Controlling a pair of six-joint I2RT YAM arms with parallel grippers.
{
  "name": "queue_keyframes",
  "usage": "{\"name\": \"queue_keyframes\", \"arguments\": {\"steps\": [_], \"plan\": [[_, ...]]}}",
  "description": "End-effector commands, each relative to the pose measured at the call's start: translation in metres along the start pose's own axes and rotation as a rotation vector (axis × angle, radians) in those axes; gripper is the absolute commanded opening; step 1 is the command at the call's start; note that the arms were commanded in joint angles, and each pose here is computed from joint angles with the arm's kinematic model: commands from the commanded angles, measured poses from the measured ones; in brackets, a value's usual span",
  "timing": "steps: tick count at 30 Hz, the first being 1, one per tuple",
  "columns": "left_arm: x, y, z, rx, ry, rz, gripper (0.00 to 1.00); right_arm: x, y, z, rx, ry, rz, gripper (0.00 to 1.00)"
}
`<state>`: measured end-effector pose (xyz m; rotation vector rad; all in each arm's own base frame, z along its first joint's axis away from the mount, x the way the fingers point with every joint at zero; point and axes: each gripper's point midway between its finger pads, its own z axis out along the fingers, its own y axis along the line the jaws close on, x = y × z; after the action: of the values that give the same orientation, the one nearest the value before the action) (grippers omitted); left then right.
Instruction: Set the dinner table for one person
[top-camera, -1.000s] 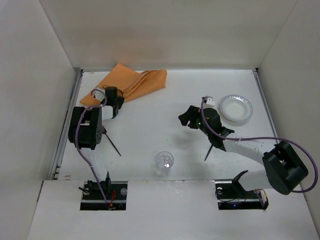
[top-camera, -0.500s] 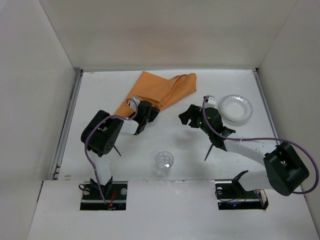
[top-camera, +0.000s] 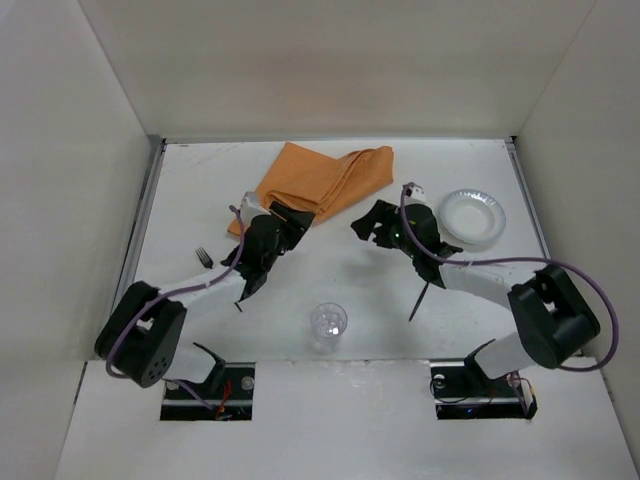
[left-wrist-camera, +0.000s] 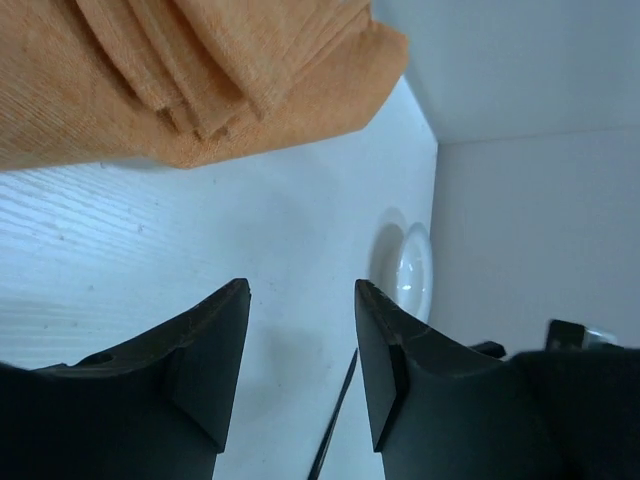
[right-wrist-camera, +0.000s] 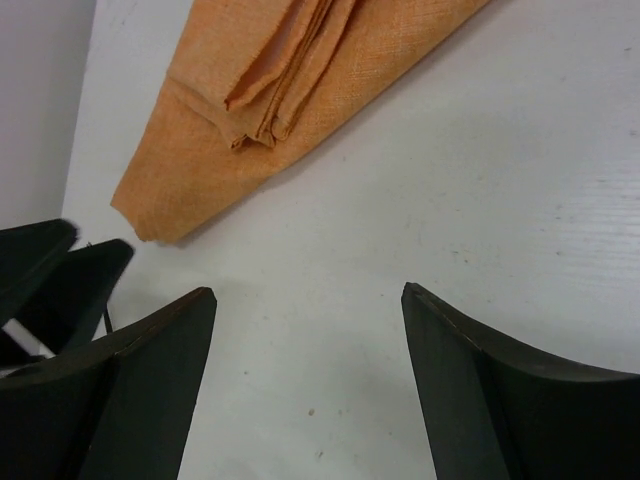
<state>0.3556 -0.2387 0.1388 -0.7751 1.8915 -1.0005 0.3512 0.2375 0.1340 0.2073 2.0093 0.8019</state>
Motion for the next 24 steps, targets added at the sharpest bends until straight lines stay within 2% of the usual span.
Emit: {"name": "queue_keyframes", "arguments": {"steps": [1, 5, 10, 16, 24], "plan": [[-0.034, 0.016, -0.016, -0.036, -0.103, 0.019, 0.45, -0.026, 0.033, 0.021, -0.086, -0.037, 0.026, 0.81], [-0.071, 0.05, -0.018, -0.129, -0.18, 0.001, 0.47, -0.032, 0.037, 0.058, -0.079, -0.013, 0.055, 0.77], [-0.092, 0.049, 0.001, -0.136, -0.188, -0.007, 0.49, -0.04, 0.035, 0.109, -0.049, 0.026, 0.095, 0.74], [-0.089, 0.058, 0.032, -0.161, -0.126, -0.026, 0.48, -0.049, 0.02, 0.153, 0.018, 0.039, 0.12, 0.74], [-0.079, 0.112, 0.034, -0.269, -0.115, -0.056, 0.47, -0.035, 0.007, 0.182, 0.094, 0.123, 0.121, 0.69]]}}
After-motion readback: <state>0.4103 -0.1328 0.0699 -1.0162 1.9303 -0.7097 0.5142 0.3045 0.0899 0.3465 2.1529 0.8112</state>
